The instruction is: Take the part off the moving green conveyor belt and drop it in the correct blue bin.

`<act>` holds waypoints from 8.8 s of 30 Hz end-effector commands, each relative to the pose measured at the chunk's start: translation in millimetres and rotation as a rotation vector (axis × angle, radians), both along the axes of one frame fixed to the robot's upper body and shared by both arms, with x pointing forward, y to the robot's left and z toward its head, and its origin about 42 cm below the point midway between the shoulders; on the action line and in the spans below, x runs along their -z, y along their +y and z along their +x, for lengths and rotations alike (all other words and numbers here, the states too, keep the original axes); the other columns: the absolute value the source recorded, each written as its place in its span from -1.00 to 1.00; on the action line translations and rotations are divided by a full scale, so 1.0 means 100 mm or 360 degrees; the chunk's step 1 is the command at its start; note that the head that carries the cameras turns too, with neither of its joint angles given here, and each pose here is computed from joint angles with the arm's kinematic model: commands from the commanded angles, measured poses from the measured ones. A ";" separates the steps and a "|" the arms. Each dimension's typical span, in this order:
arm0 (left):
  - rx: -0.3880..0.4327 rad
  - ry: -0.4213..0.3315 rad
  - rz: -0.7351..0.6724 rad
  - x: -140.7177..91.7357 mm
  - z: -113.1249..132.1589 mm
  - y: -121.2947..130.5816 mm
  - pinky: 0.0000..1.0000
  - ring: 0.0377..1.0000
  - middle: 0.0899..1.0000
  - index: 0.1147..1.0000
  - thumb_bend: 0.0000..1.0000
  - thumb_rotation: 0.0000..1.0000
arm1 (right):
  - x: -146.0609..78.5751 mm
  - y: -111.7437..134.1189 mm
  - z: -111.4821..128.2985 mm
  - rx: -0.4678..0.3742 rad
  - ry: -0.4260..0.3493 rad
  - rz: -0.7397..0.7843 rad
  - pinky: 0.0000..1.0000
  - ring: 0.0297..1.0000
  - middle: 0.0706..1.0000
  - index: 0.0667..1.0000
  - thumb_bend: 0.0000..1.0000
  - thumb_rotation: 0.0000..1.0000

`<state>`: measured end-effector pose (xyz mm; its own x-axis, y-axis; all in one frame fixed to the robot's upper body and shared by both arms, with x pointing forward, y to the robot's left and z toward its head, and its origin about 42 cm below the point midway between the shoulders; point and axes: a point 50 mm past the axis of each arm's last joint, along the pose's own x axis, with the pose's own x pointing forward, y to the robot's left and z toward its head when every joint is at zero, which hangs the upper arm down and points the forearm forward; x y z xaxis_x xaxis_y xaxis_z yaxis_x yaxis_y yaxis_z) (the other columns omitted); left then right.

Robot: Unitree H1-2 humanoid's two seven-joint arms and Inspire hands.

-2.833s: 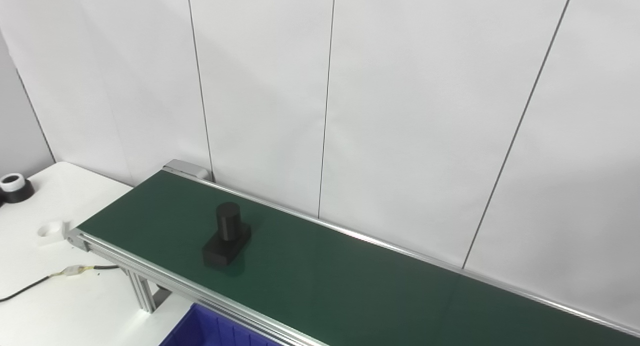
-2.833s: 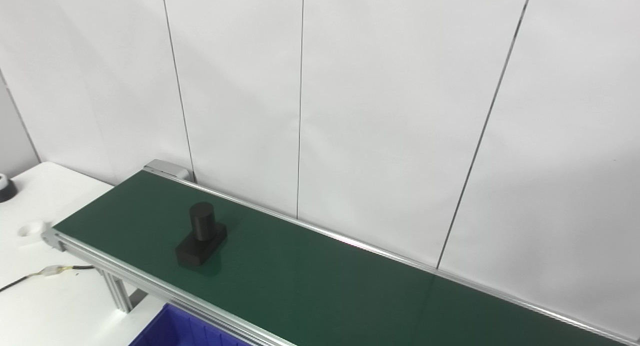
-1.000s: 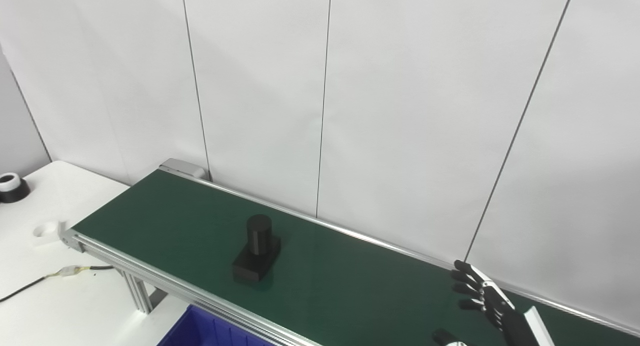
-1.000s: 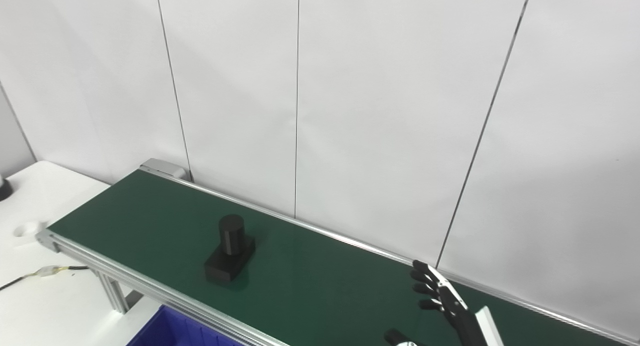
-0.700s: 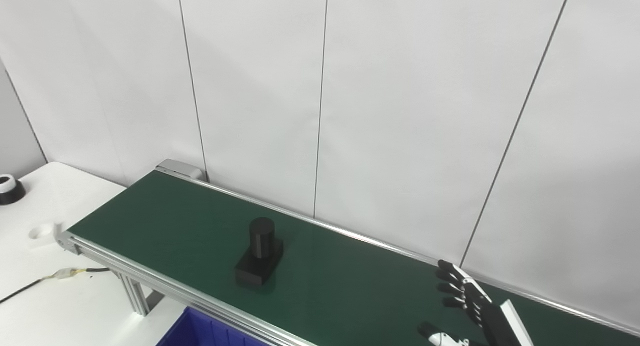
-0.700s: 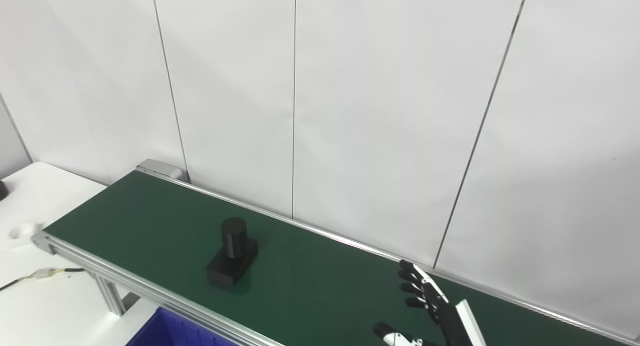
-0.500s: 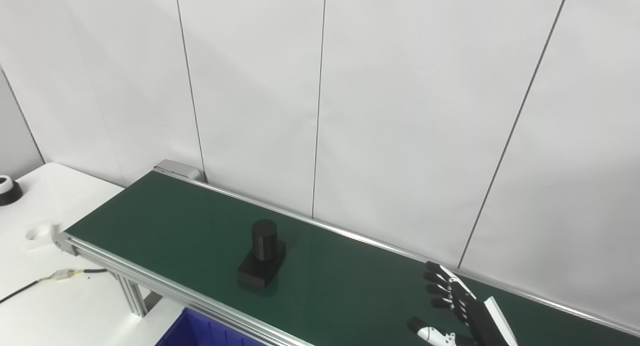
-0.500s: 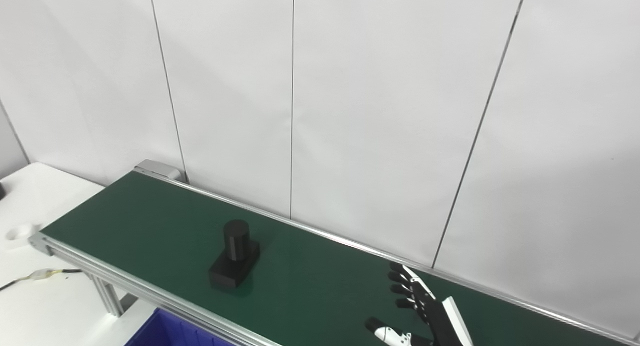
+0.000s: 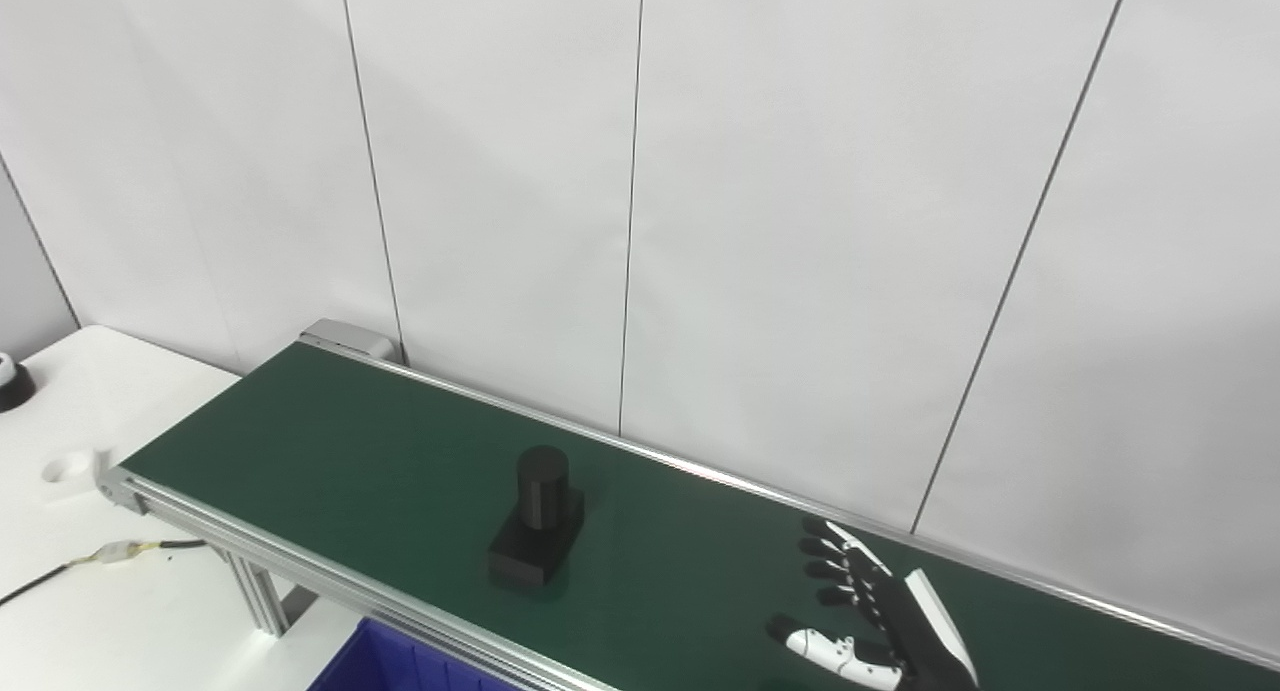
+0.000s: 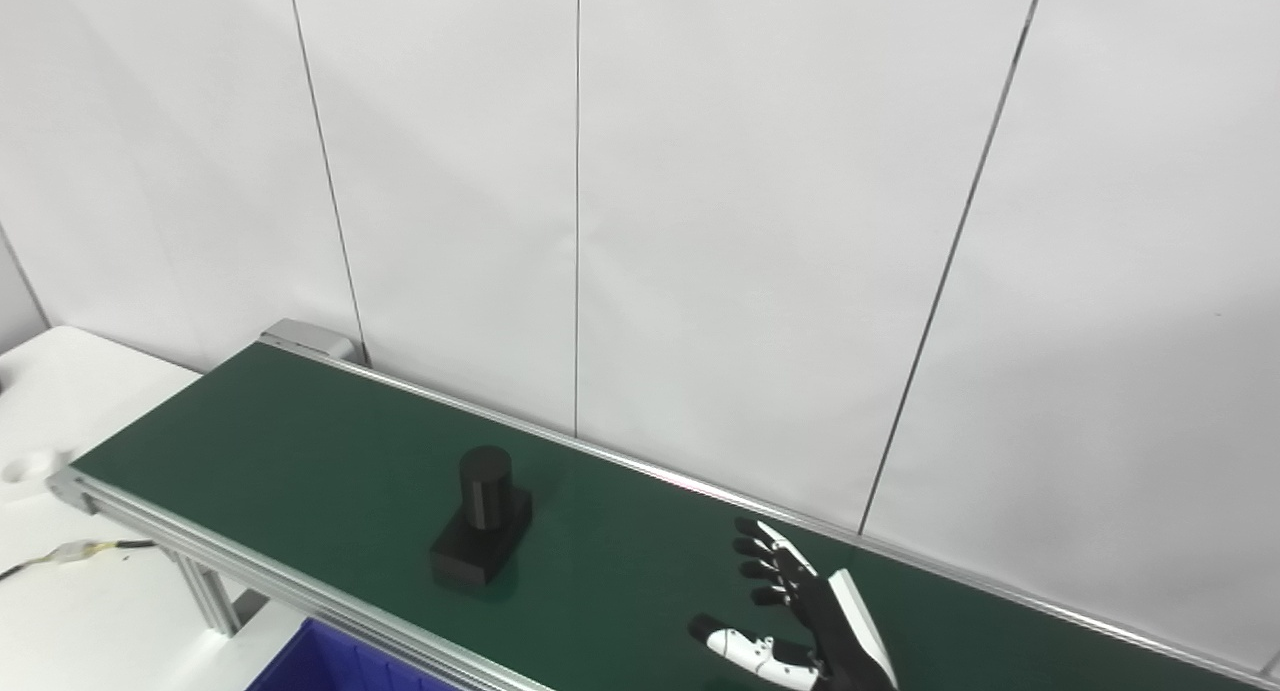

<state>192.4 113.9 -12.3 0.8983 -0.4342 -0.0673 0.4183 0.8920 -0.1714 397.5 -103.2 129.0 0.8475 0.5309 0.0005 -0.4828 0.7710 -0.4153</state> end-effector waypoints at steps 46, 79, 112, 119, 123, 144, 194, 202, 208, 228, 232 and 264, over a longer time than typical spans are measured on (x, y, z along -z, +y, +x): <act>0.0014 -0.0125 -0.0042 -0.17 -0.09 -0.15 0.37 0.45 0.51 0.65 0.92 -0.07 | -0.43 0.72 0.41 -0.0148 -0.0233 -0.0029 0.53 0.62 0.66 0.76 0.22 -0.39; 0.0036 -0.0121 -0.0100 -0.25 -0.35 -0.34 0.41 0.48 0.55 0.56 0.85 -0.12 | -0.21 0.90 0.50 -0.0124 -0.0145 -0.0091 0.51 0.63 0.67 0.74 0.28 -0.58; 0.0025 -0.0146 -0.0089 -0.32 -0.51 -0.24 0.36 0.46 0.52 0.54 0.88 -0.09 | -0.09 0.69 0.60 0.0016 -0.0162 -0.0142 0.45 0.60 0.63 0.72 0.33 -0.57; 0.0017 -0.0150 -0.0093 -0.33 -0.52 -0.24 0.34 0.44 0.49 0.54 0.87 -0.09 | -0.05 0.68 0.57 0.0067 -0.0200 -0.0059 0.42 0.53 0.55 0.62 0.46 -0.72; 0.0015 -0.0146 -0.0102 -0.33 -0.52 -0.24 0.34 0.44 0.50 0.54 0.88 -0.08 | -0.05 0.69 0.55 0.0082 -0.0226 -0.0019 0.37 0.47 0.48 0.53 0.57 -0.83; -0.0003 -0.0159 -0.0119 -0.37 -0.53 -0.24 0.37 0.45 0.51 0.55 0.89 -0.11 | -0.01 0.66 0.44 0.0155 -0.0368 0.0094 -0.14 -0.19 -0.08 -0.07 0.04 -1.00; 0.0004 -0.0174 -0.0077 -0.30 -0.35 -0.01 0.46 0.50 0.56 0.59 0.97 -0.05 | -0.80 0.14 0.33 0.0314 -0.0707 0.0338 -0.33 -0.17 -0.06 -0.04 0.00 -1.00; -0.0003 -0.0180 -0.0066 -0.29 -0.30 0.07 0.47 0.50 0.56 0.60 0.94 -0.04 | -0.97 -0.06 0.25 0.0369 -0.0742 0.0348 -0.33 -0.22 -0.10 0.00 0.00 -1.00; 0.0002 -0.0194 -0.0047 -0.28 -0.26 0.16 0.47 0.51 0.57 0.62 0.93 0.01 | -1.08 -0.25 0.10 0.0409 -0.0762 0.0373 -0.34 -0.18 -0.06 -0.03 0.00 -1.00; -0.0020 -0.0251 -0.0009 -0.33 -0.16 0.53 0.58 0.56 0.60 0.72 0.90 0.18 | -1.13 -0.48 -0.52 0.0520 -0.0776 0.0413 -0.32 -0.14 -0.07 -0.06 0.00 -1.00; -0.0039 -0.0258 -0.0022 -0.34 -0.15 0.62 0.58 0.56 0.61 0.73 0.88 0.19 | -1.09 -0.51 -0.67 0.0548 -0.0742 0.0431 -0.31 -0.13 -0.08 -0.06 0.00 -1.00; -0.0058 -0.0282 -0.0025 -0.65 -0.11 1.17 0.54 0.54 0.58 0.70 0.93 0.16 | -0.96 -0.52 -2.02 0.0725 -0.0615 0.0473 -0.36 -0.13 -0.03 -0.05 -0.01 -1.00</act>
<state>178.0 226.3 41.4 0.9167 -0.3954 0.0584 0.3997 0.9082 -0.1242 201.1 -158.2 209.8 0.9262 0.0684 0.3708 0.0326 0.9652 -0.2594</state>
